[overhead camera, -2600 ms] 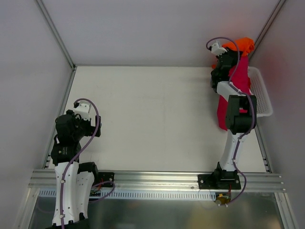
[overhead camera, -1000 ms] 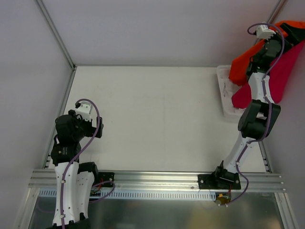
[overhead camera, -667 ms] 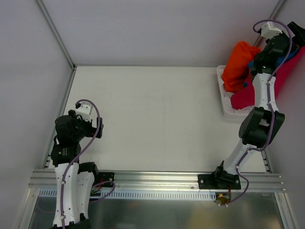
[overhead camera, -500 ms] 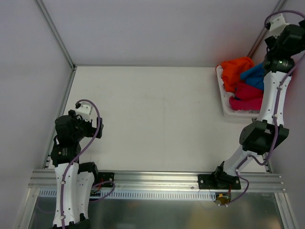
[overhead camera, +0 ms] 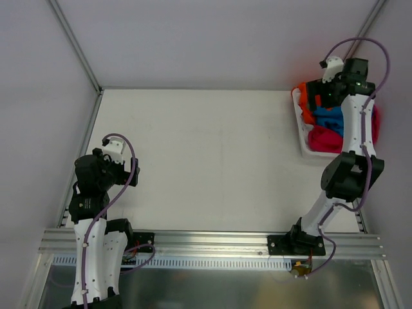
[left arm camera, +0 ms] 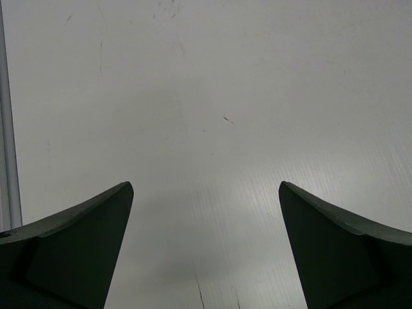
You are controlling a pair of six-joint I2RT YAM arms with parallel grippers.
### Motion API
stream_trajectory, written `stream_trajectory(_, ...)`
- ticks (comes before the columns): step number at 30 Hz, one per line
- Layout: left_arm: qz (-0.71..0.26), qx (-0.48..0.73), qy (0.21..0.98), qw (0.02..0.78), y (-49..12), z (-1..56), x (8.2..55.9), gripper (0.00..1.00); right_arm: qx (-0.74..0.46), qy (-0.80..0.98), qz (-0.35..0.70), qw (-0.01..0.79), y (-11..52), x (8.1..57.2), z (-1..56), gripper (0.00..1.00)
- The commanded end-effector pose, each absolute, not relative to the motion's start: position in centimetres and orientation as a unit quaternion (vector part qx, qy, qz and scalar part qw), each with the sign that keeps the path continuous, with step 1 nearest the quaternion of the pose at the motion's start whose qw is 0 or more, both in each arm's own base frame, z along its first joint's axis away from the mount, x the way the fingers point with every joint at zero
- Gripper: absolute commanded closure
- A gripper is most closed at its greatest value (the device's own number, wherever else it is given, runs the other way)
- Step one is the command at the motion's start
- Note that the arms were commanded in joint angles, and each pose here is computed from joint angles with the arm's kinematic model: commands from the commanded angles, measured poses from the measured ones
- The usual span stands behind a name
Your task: Fold and stack the t-shirts
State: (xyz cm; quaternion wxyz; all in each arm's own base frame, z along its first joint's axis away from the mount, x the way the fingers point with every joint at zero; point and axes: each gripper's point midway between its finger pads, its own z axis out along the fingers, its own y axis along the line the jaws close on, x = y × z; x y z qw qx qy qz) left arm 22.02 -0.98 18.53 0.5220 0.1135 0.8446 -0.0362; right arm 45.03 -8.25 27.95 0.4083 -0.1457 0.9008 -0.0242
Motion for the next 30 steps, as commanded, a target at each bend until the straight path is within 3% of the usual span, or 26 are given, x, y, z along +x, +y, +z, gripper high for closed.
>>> stream_trajectory(1,-0.025,0.105,0.851,0.514,-0.3,18.7,22.4,0.01,-0.112,0.888,-0.055,0.442,-7.3,50.0,26.5,0.03)
stream_trajectory(6,-0.012,0.094,0.857,0.506,0.3,18.4,22.5,0.01,-0.061,0.896,-0.016,0.439,-7.7,57.5,20.7,0.05)
stream_trajectory(8,-0.014,0.097,0.852,0.514,0.1,18.7,22.4,0.01,-0.05,0.874,-0.018,0.484,-7.9,59.9,21.4,0.05)
stream_trajectory(16,-0.022,0.102,0.853,0.512,-0.1,18.5,22.4,0.01,-0.067,0.848,-0.172,0.497,-9.7,62.0,18.8,0.07)
stream_trajectory(19,-0.026,0.104,0.852,0.512,-0.3,18.6,22.4,0.01,-0.066,0.841,-0.179,0.506,-9.6,61.7,18.8,0.27)
stream_trajectory(20,-0.025,0.104,0.852,0.512,-0.3,18.5,22.4,0.01,-0.062,0.84,-0.176,0.509,-9.5,61.7,18.9,0.54)
stream_trajectory(23,-0.027,0.105,0.853,0.511,-0.3,18.5,22.4,0.01,-0.065,0.845,-0.164,0.504,-9.1,61.7,18.6,0.97)
stream_trajectory(30,-0.024,0.104,0.851,0.514,-0.3,18.7,22.4,0.01,-0.07,0.844,-0.149,0.51,-8.0,61.1,19.4,1.0)
